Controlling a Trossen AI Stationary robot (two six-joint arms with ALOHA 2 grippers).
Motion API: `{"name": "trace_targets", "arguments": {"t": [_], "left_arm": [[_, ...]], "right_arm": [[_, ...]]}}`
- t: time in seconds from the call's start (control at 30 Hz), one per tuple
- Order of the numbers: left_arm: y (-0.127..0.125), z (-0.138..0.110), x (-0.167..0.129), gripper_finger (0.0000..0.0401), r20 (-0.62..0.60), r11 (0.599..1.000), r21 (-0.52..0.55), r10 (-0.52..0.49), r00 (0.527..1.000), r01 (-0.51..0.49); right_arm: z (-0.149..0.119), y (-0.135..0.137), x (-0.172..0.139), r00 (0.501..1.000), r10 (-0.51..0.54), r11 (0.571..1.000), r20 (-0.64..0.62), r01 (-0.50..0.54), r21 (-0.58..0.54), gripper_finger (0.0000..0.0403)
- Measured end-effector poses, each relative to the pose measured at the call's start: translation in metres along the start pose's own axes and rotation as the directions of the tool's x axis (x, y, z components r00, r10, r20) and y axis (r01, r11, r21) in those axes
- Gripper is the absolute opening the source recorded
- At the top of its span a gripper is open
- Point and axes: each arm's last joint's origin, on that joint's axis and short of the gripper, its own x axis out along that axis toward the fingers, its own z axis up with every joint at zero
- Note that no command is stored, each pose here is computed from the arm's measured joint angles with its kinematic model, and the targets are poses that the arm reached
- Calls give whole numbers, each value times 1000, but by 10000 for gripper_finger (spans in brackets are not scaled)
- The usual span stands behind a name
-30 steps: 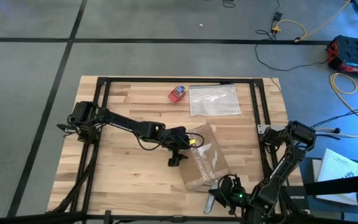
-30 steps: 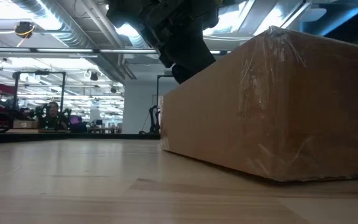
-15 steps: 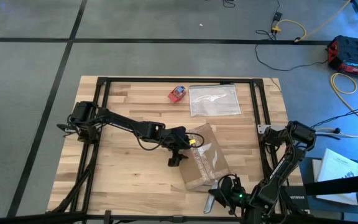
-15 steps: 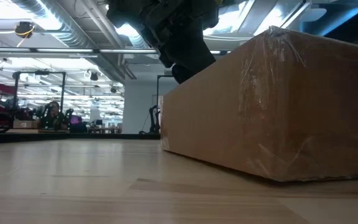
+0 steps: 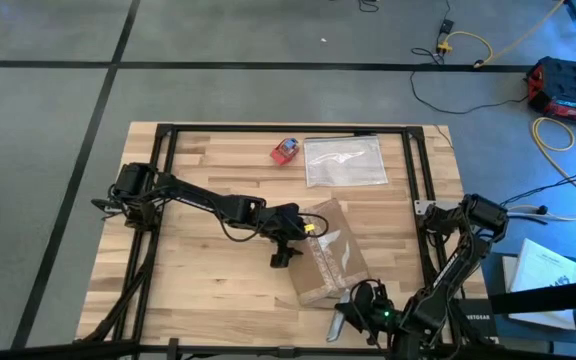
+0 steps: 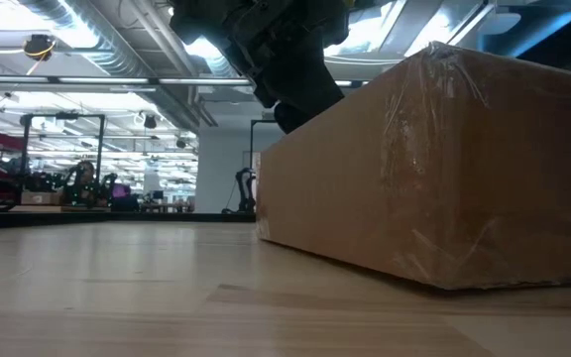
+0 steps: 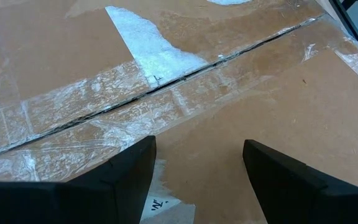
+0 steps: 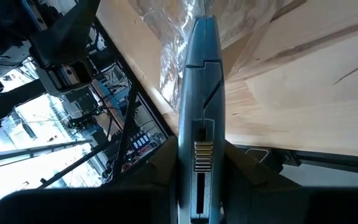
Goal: Unpack boxes
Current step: Open the box using the silver cutter
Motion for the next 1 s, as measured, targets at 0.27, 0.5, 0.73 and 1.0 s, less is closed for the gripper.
{"name": "trace_targets", "arguments": {"t": [0.27, 0.5, 0.73, 1.0], "left_arm": [[0, 0, 0, 234, 0, 1000, 2, 0, 1000, 0], [0, 0, 0, 234, 0, 1000, 3, 0, 1000, 0], [0, 0, 0, 234, 0, 1000, 2, 0, 1000, 0], [-1, 0, -1, 234, -5, 1000, 5, -1, 1000, 1]], "right_arm": [[0, 1, 2, 1000, -8, 1000, 7, 8, 2, 61], [-1, 2, 3, 1000, -7, 1000, -1, 7, 14, 61], [-2, 3, 4, 1000, 1, 999, -7, -1, 32, 61], [-2, 4, 6, 1000, -4, 999, -4, 4, 39, 61]]}}
